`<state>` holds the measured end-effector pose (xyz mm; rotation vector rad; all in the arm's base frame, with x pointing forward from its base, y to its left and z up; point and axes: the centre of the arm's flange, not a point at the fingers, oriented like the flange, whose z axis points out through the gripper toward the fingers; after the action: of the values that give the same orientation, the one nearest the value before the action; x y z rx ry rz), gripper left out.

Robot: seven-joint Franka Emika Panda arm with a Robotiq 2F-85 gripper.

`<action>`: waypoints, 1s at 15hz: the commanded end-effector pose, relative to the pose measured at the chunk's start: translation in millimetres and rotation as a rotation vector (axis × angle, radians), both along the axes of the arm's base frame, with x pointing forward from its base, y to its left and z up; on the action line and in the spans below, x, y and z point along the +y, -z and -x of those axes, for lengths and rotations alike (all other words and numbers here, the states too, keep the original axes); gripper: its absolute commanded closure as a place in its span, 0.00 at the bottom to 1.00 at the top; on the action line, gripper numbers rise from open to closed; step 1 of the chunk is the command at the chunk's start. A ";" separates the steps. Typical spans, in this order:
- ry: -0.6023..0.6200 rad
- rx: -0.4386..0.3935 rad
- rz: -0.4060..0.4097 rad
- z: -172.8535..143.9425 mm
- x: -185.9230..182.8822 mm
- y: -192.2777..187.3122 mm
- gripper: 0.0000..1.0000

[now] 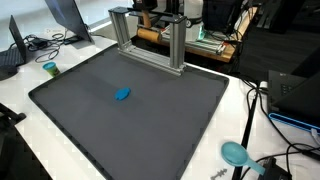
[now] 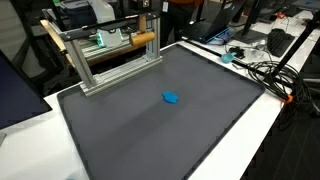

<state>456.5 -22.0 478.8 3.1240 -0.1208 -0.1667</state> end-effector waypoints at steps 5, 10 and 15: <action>0.045 -0.007 0.127 25.9 32.4 3.2 0.78; -0.097 -0.067 0.156 38.6 45.3 14.9 0.78; -0.111 -0.101 0.104 50.1 26.5 23.4 0.78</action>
<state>425.9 22.5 453.7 2.9953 0.0245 -0.0535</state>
